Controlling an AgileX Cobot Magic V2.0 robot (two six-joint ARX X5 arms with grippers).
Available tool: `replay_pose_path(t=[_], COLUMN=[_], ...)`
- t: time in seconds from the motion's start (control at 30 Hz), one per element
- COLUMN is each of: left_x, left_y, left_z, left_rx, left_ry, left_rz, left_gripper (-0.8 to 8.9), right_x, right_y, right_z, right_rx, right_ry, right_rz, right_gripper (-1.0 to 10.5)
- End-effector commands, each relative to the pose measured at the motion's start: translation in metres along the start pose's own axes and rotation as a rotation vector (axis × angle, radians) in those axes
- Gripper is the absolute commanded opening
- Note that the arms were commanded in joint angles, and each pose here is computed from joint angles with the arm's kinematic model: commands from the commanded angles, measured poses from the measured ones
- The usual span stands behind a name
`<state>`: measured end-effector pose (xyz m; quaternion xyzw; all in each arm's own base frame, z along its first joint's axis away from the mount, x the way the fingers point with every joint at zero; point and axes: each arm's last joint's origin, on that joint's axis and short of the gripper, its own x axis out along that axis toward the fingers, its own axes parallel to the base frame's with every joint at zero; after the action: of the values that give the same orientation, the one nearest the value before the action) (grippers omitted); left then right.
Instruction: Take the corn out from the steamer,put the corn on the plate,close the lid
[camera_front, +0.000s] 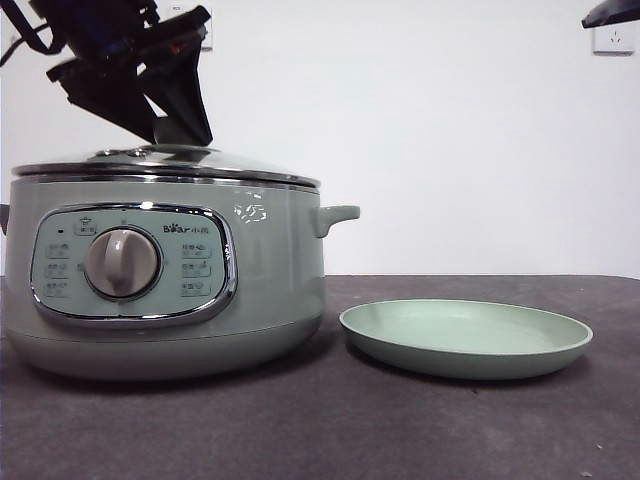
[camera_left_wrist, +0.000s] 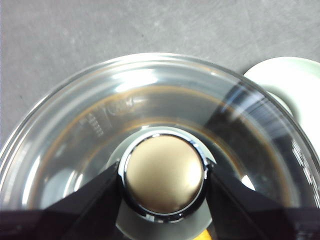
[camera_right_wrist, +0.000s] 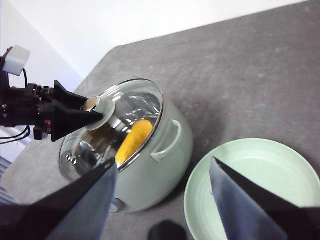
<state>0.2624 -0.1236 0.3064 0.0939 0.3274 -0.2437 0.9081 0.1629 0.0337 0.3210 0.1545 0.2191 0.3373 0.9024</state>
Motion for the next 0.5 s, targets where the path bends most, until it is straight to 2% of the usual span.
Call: replay_pose_path(t=[0.03, 0.2, 0.43, 0.5], left_x=[-0.037, -0.088, -0.16, -0.18], left_y=[-0.003, -0.004, -0.004, -0.004], left_z=[0.027, 0.043, 0.04, 0.034], left_rx=[0.026, 0.032, 0.004, -0.012], left_ry=[-0.179, -0.325, -0.499, -0.538], left_rz=[-0.003, 0.03, 0.192, 0.251], left_gripper=[-0.09, -0.09, -0.09, -0.09], right_x=[0.005, 0.026, 0.078, 0.097], right_y=[0.004, 0.019, 0.054, 0.068], right_z=[0.006, 0.024, 0.048, 0.052], right_rx=[-0.015, -0.056, -0.127, -0.144], right_ry=[0.005, 0.046, 0.117, 0.148], right_rz=[0.029, 0.096, 0.145, 0.157], right_gripper=[3.1, 3.1, 3.1, 2.5])
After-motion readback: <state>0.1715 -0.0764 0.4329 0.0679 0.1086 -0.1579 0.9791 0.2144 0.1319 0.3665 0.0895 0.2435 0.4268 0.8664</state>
